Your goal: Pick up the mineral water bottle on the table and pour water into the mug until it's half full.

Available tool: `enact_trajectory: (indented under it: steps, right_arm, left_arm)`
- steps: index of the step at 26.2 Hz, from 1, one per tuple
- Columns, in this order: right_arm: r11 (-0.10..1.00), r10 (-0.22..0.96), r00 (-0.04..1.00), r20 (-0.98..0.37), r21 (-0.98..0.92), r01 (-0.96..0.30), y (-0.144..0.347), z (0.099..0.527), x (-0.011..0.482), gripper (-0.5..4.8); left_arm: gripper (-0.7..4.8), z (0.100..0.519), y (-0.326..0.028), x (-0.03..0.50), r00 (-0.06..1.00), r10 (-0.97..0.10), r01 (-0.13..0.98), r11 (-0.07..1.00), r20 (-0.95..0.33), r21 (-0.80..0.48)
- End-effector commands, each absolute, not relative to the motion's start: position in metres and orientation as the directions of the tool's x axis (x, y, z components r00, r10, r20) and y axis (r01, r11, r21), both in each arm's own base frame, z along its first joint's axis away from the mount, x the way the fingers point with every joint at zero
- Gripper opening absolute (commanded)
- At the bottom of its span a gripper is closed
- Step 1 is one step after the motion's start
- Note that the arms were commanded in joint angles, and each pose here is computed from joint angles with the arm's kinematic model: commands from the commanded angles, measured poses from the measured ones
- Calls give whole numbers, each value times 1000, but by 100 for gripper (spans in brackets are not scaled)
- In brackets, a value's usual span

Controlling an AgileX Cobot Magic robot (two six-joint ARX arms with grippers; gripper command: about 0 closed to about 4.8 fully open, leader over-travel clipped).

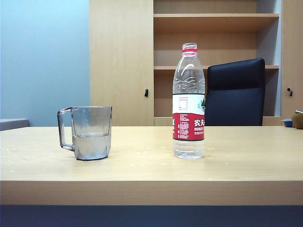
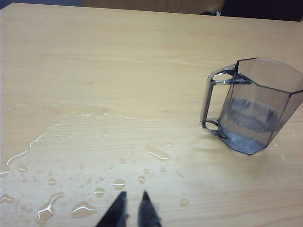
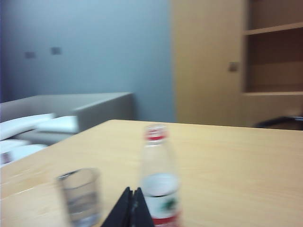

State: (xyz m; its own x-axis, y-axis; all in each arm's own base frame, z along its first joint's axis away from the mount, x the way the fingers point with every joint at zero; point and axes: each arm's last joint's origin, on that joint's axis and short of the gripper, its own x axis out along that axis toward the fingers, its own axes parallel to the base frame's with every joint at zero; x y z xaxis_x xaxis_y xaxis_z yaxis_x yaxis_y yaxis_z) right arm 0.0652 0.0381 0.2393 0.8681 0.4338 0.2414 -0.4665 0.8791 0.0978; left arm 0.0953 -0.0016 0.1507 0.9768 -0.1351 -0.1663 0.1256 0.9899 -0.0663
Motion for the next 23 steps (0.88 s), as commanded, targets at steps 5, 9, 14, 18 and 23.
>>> enact_trajectory:
  steps: [5,9,14,18,23]
  right_arm:
    - [992,88,995,42,82,-91,14,187,91,-5]
    - [997,9,994,-106,74,-1,3,153,97,-5]
    - [995,-46,983,-179,75,61,-4,146,96,-5]
    - [995,-51,982,-180,76,66,-5,146,96,-5]
    - [995,-49,982,-180,76,64,-5,146,96,-5]
  left_arm:
    - [35,151,-1,95,978,-133,124,990,-163,-64]
    - [35,151,-1,95,978,-133,124,990,-163,-64]
    - [35,151,-1,95,978,-133,124,990,-163,-64]
    - [35,151,-1,95,978,-133,124,990,-163,-64]
    - [35,151,-1,95,978,-133,124,990,-163,-64]
